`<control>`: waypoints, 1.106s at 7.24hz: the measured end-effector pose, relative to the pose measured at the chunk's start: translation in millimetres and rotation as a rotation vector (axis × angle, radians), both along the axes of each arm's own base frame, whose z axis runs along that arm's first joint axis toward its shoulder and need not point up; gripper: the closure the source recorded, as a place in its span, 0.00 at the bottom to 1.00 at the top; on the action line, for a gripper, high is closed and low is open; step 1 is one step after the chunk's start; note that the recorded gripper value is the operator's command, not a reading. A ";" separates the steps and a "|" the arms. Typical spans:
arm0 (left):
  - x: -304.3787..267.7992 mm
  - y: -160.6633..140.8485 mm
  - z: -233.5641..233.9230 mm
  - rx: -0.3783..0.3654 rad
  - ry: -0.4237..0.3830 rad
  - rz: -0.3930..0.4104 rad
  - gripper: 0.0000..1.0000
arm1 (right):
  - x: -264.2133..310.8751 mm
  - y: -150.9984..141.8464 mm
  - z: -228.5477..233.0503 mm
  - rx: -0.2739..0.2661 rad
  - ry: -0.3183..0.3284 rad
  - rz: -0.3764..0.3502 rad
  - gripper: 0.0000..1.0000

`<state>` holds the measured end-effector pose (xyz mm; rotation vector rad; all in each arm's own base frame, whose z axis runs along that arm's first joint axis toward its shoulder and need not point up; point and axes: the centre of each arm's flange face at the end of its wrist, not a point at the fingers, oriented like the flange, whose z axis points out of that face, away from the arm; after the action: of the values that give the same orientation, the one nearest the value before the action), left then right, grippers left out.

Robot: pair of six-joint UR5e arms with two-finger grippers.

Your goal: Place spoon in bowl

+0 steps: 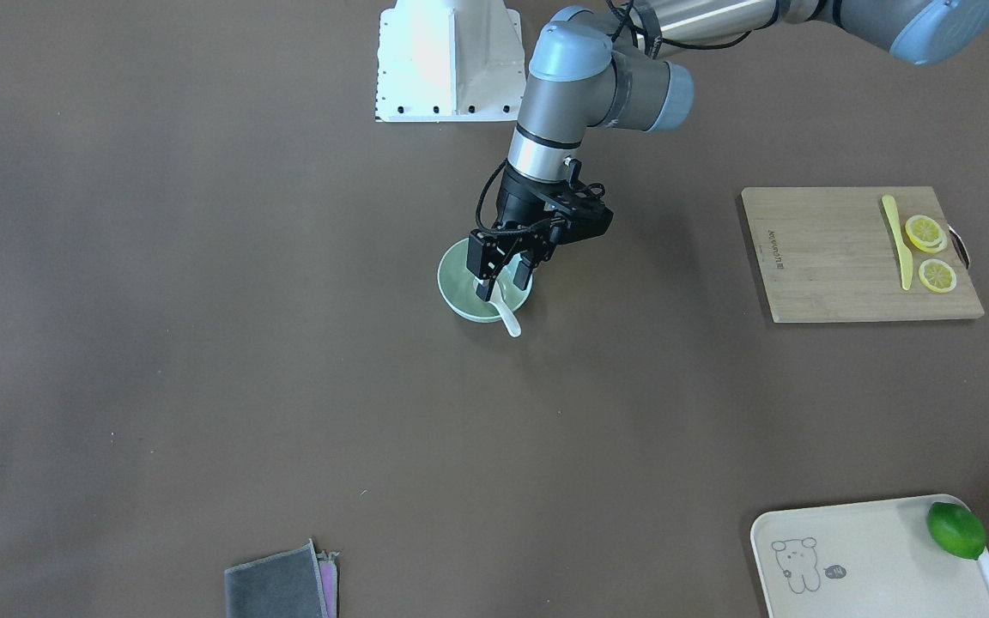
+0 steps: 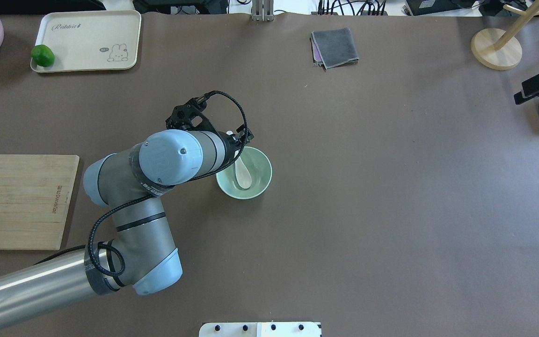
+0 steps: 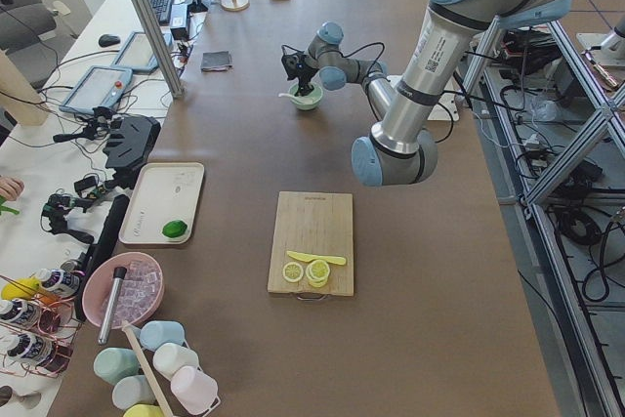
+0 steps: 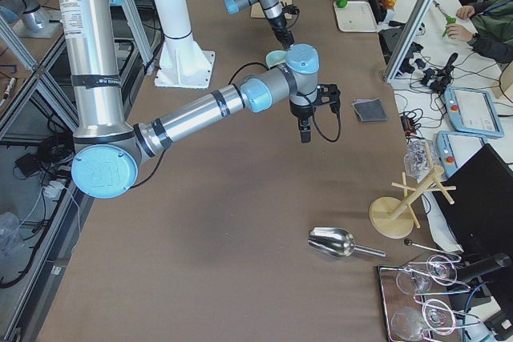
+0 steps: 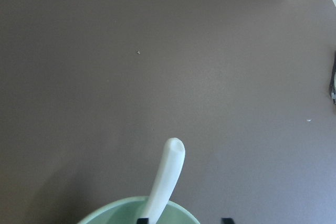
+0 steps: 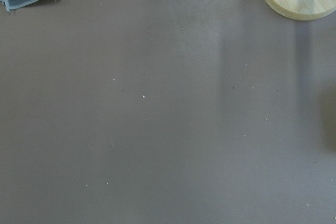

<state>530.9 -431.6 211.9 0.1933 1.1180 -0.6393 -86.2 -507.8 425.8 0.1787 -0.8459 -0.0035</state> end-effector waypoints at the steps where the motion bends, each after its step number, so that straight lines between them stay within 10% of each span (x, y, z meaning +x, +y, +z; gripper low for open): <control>1: -27.3 5.3 9.8 0.055 -0.046 0.061 0.02 | 4.0 2.5 6.1 -0.008 0.005 0.005 0.00; 4: -160.1 -24.9 18.3 0.094 -0.287 0.280 0.01 | 38.9 50.8 82.7 -0.020 0.095 0.052 0.00; 6: -273.2 -60.3 36.6 0.132 -0.471 0.448 0.02 | 81.1 82.3 138.9 0.108 0.231 0.018 0.00; 8: -399.2 -91.0 93.2 0.170 -0.534 0.617 0.02 | 141.2 96.9 176.2 0.169 0.233 -0.036 0.00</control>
<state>131.7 -522.6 305.1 0.1406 0.6538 0.0662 55.0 -410.9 602.1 0.3161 -0.6157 -0.1277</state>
